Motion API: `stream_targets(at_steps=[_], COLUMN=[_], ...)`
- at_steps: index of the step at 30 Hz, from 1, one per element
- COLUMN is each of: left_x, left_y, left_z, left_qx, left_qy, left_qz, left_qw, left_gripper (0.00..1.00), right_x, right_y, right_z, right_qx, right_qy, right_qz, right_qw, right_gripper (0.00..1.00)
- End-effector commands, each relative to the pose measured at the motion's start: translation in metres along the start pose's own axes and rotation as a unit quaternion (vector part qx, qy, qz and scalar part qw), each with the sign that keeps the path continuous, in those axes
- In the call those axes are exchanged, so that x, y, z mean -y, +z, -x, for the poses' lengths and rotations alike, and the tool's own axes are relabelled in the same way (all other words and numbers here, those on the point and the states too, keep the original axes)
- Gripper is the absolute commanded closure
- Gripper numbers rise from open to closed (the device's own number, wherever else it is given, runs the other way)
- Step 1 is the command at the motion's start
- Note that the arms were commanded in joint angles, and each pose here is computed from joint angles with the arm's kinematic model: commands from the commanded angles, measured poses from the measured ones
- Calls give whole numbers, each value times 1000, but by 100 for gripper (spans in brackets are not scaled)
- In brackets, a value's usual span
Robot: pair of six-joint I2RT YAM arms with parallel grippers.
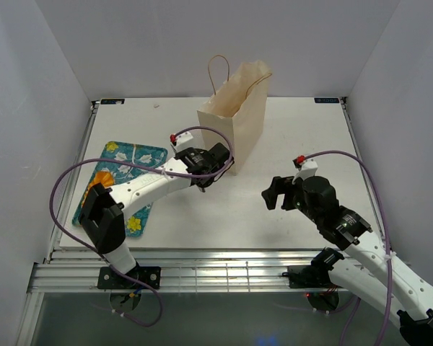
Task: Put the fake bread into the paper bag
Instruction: Pick up the clamp at the center of the board.
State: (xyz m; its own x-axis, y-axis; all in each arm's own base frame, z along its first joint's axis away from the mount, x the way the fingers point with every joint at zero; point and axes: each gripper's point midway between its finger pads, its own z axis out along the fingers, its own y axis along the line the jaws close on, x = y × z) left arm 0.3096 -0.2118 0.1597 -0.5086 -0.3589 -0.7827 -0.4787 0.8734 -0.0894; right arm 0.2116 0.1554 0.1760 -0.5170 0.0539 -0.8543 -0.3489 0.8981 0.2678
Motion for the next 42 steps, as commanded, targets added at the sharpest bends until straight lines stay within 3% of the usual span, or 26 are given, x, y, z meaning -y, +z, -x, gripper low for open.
stream_targets(at_steps=[1, 7, 9, 12, 19, 22, 29, 30, 34, 42], left_x=[-35, -110, -128, -139, -121, -123, -160, -161, -161, -161], left_y=[-25, -36, -28, -24, -28, -25, -1, -1, -1, -3], left_z=[26, 46, 46, 46, 43, 43, 31, 30, 30, 32], left_qx=[-10, 67, 97, 97, 12, -19, -81, -87, -103, -114], left_qy=[-4, -74, -52, -13, 180, 222, 240, 240, 252, 245], left_qz=[-14, -16, 1, 40, 97, 98, 155, 153, 147, 139], left_qw=[1000, 995, 994, 994, 979, 970, 955, 955, 951, 953], left_gripper=[100, 100, 100, 100, 100, 96, 94, 86, 70, 53], right_x=[-9, -14, -14, -15, -25, -28, -30, -29, -31, -35], right_y=[-8, -4, -1, -1, -4, -3, -3, -3, -3, 0], right_z=[29, 27, 23, 24, 33, 29, 25, 26, 26, 28], right_qx=[33, 35, 26, 23, 29, 29, 25, 26, 27, 27], right_qy=[-6, -7, -11, -23, -19, -12, -13, -14, -13, -9], right_qz=[13, 29, 29, 31, 54, 65, 71, 70, 75, 82], right_qw=[999, 999, 999, 999, 998, 997, 997, 997, 997, 996], right_gripper=[4, 4, 4, 4, 4, 4, 4, 4, 4, 4])
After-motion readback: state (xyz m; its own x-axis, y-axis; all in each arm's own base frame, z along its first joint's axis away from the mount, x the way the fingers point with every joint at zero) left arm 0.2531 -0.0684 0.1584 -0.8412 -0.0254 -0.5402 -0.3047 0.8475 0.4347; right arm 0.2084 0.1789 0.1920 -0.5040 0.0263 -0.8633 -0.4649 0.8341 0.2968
